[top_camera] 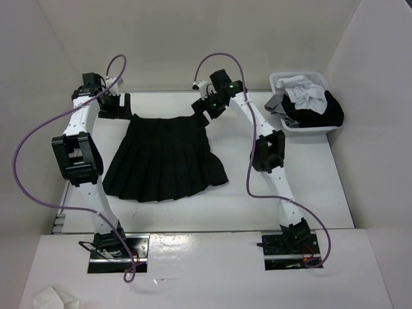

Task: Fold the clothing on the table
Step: Flatten the skirt out, then fold the skirt

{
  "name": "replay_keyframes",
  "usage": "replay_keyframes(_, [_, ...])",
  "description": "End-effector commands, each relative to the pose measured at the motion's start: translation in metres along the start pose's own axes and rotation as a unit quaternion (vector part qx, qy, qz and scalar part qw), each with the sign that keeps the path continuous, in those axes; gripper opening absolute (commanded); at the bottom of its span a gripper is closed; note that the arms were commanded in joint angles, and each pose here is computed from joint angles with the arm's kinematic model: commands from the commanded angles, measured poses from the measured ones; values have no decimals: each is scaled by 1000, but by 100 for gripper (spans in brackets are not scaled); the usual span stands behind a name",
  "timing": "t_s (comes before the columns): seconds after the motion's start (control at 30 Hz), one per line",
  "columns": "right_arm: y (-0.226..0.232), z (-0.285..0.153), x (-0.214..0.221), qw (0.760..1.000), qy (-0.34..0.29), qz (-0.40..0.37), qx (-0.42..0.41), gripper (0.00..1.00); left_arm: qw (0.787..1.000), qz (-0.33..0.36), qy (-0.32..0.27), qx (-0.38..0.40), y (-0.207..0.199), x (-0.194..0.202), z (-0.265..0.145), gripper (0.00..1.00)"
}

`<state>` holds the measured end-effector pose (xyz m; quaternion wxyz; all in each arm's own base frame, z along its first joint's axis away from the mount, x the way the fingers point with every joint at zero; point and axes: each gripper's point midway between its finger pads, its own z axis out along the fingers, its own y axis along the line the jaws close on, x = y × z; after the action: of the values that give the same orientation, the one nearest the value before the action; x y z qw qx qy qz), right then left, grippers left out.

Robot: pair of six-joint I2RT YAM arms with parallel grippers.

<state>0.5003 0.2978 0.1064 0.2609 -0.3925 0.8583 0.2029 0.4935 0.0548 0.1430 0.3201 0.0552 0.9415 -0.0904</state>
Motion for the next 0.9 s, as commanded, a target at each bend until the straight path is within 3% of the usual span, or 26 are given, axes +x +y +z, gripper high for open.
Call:
replay_keyframes(0.0, [2,-8,-4,999,-20,12,-49,92,999,-13,-7,40,-6,-6,22,96])
replay_keyframes(0.17, [6,4,6,996,-15,20,-87,91,999,-15,30,16,3,12,54,95])
replay_keyframes(0.33, [4,19,16,995,-5,23,-96,90,999,-7,31,-16,17,10,58,94])
replay_keyframes(0.87, [12,44,12,988,-34,31,-145,90,1000,-16,26,0,21,2,86,94])
